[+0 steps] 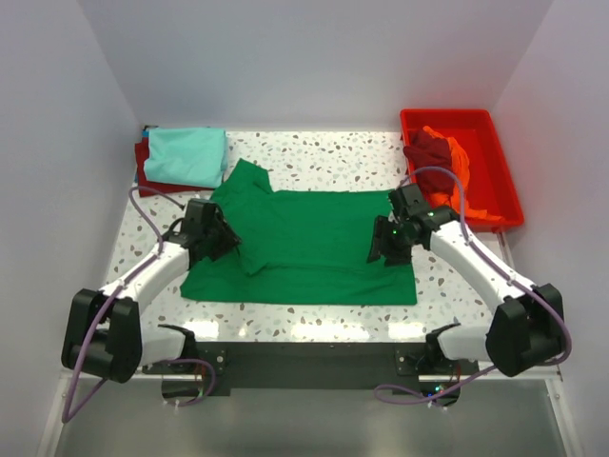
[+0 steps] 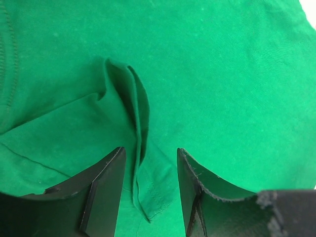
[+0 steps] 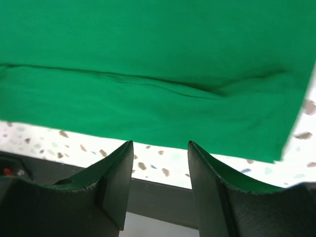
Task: Fold and stack the t-shirts
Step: Flatten the tshirt out
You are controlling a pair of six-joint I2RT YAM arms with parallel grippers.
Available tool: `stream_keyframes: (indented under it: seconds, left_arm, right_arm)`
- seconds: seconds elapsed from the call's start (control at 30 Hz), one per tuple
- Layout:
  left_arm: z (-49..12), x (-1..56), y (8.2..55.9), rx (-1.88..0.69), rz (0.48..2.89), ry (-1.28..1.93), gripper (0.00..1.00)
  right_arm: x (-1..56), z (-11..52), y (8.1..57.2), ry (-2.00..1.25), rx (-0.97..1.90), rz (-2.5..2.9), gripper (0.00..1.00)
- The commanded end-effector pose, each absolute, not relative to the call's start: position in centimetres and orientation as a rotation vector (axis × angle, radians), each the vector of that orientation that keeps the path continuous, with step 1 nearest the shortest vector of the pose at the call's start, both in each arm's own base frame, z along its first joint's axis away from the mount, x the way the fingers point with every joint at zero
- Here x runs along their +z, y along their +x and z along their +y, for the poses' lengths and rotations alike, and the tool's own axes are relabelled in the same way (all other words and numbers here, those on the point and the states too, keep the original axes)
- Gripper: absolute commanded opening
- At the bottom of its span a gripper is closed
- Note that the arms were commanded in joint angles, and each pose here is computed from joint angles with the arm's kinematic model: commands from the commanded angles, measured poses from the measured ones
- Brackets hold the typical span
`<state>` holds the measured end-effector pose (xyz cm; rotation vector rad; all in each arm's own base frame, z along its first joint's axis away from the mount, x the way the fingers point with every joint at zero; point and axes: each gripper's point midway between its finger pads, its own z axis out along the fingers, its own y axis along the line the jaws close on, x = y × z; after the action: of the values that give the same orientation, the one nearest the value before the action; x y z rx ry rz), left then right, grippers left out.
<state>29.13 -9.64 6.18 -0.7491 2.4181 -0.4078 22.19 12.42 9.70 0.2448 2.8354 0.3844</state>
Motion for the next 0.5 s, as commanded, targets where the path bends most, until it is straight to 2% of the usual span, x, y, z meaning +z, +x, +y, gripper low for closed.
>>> stream_keyframes:
  seconds: [0.0, 0.23, 0.47]
  left_arm:
    - [-8.8, 7.6, 29.9, -0.406, 2.367, -0.758, 0.51]
    - [-6.3, 5.2, 27.5, -0.348, 2.38, -0.824, 0.52]
    - [-3.9, 4.4, 25.9, -0.327, 2.33, -0.884, 0.53]
  right_arm:
    - [13.1, 17.6, 24.8, 0.116, 0.543, 2.719, 0.52]
    - [14.9, 29.5, 25.5, -0.203, 0.716, 2.65, 0.52]
    - [13.8, 39.9, 22.0, -0.522, 0.832, 2.667, 0.51]
